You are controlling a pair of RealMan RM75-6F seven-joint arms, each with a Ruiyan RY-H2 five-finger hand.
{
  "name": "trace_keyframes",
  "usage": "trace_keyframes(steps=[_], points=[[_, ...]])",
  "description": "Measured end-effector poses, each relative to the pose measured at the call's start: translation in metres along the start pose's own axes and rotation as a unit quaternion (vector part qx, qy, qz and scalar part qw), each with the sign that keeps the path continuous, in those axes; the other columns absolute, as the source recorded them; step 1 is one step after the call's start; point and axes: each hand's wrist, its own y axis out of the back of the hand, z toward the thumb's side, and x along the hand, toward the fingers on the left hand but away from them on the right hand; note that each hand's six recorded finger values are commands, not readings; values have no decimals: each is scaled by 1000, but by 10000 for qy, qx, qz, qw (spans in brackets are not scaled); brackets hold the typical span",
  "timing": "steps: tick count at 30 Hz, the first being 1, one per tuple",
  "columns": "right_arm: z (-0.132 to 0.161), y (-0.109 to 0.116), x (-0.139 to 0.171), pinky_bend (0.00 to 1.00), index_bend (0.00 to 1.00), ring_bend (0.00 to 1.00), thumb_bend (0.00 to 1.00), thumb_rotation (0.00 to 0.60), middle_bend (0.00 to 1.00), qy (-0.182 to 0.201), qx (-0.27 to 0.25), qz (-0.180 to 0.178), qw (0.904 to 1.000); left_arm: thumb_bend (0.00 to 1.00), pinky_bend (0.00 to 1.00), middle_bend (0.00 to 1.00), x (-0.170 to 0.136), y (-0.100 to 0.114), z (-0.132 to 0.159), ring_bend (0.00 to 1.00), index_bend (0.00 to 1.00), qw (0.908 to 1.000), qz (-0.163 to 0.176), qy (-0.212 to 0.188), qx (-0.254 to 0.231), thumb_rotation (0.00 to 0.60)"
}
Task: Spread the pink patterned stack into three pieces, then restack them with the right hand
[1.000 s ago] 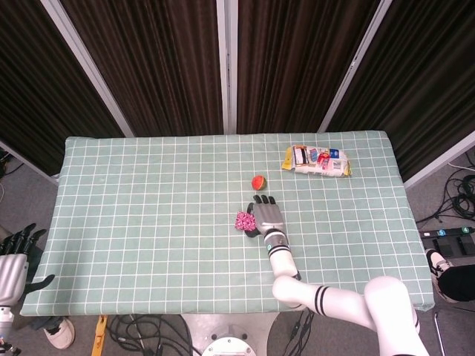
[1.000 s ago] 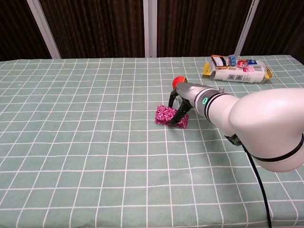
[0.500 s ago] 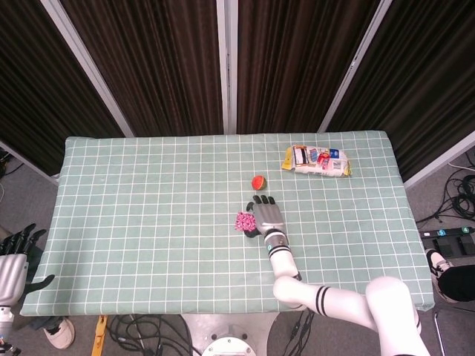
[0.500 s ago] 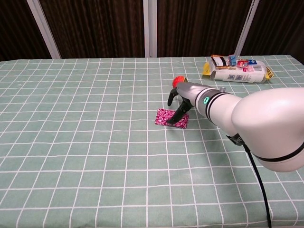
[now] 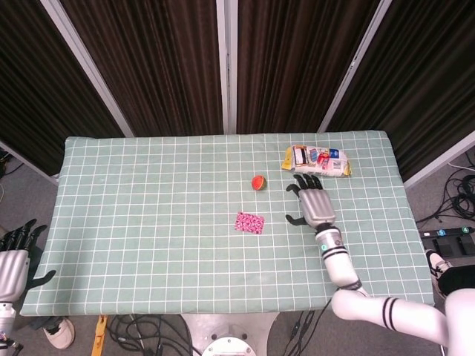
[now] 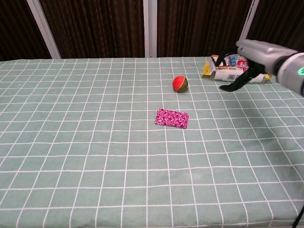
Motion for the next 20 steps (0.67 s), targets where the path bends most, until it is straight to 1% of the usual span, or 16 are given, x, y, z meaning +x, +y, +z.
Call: trace_keyframes(steps=[4, 6, 8, 11, 13, 16, 20], points=[[-40, 22, 34, 0, 221, 0, 147, 573, 39, 218, 180, -271, 9992, 32, 146, 171, 1, 3, 2, 134, 197, 9999, 79, 72, 68, 600], [-56, 28, 51, 0, 205, 0, 147, 570, 27, 311, 220, -364, 9986, 32, 146, 171, 2, 3, 4, 134, 197, 9998, 102, 124, 92, 600], [-75, 34, 75, 0, 198, 0, 149, 563, 24, 380, 180, -468, 9980, 31, 146, 171, 2, 4, 6, 134, 196, 9997, 115, 162, 104, 600], [-103, 41, 110, 0, 196, 0, 147, 566, 22, 317, 2, -620, 9976, 31, 146, 171, 3, 5, 10, 134, 196, 9997, 135, 187, 115, 600], [-116, 46, 131, 0, 196, 0, 148, 565, 22, 272, -105, -743, 9968, 31, 146, 171, 4, 5, 12, 134, 196, 9996, 157, 185, 120, 600], [-128, 52, 155, 0, 196, 0, 149, 568, 22, 222, -149, -896, 9956, 31, 146, 171, 4, 7, 15, 134, 196, 9995, 205, 192, 124, 600], [-137, 64, 175, 0, 196, 0, 150, 561, 22, 215, -187, -1088, 9937, 31, 146, 171, 3, 9, 15, 134, 196, 9994, 229, 216, 118, 600]])
